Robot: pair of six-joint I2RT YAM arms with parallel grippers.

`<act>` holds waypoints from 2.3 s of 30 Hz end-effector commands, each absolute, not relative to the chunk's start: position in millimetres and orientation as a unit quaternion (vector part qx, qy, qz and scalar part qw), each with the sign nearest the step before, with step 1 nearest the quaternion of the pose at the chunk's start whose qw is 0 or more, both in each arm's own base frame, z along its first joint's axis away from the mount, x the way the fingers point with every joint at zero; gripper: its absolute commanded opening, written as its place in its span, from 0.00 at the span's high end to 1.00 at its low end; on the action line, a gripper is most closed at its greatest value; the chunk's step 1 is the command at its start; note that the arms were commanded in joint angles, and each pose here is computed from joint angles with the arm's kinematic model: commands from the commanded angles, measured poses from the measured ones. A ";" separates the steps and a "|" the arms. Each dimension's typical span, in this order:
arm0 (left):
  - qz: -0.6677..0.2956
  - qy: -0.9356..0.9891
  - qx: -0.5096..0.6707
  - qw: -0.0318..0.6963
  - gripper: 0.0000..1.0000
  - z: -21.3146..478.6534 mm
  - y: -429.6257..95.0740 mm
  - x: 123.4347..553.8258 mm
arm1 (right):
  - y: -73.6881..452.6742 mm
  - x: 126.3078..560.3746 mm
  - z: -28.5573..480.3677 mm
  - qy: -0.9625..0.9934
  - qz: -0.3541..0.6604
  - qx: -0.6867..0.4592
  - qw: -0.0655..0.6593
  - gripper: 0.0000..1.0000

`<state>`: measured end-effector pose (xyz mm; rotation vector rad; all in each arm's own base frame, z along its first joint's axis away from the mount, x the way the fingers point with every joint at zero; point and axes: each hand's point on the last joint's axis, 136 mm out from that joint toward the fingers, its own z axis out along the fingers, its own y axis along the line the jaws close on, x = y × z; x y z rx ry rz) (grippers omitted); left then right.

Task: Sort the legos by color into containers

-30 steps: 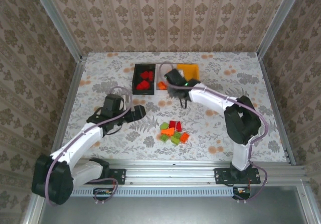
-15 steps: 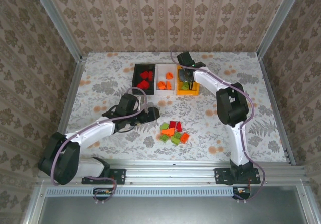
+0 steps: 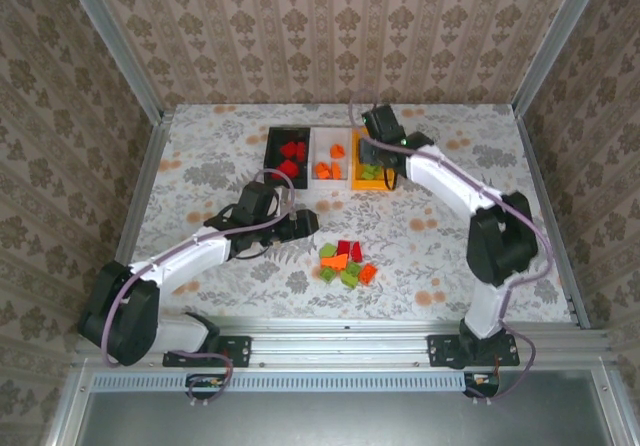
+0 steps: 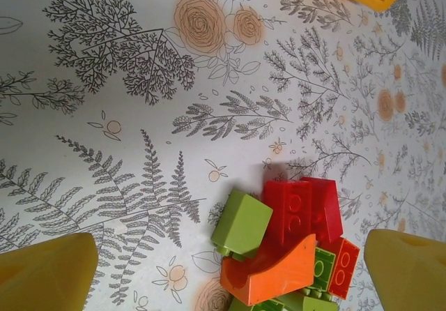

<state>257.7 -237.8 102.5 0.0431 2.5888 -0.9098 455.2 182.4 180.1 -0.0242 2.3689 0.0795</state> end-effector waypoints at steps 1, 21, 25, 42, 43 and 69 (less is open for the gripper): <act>-0.300 0.929 0.076 0.205 0.02 110.9 -253.5 250.7 | 186.1 405.3 152.3 0.935 0.046 -0.004 0.352 0.52; -0.234 0.940 -0.077 0.234 0.00 98.4 -152.5 275.8 | 237.9 257.8 54.1 0.971 0.131 -0.045 0.193 0.53; -0.238 0.939 -0.081 0.234 0.00 98.2 -149.0 272.9 | 241.2 262.2 46.2 0.973 0.122 -0.052 0.189 0.57; -0.242 0.938 -0.085 0.234 0.00 95.9 -144.9 270.9 | 236.7 269.4 35.6 0.976 0.093 -0.053 0.192 0.75; -0.242 0.938 -0.085 0.233 0.00 96.2 -144.9 270.9 | 236.3 270.7 39.2 0.975 0.092 -0.053 0.197 0.76; -0.264 0.917 -0.196 0.225 0.00 98.2 -95.6 279.1 | 363.5 485.7 156.9 0.901 0.162 -0.127 0.381 0.78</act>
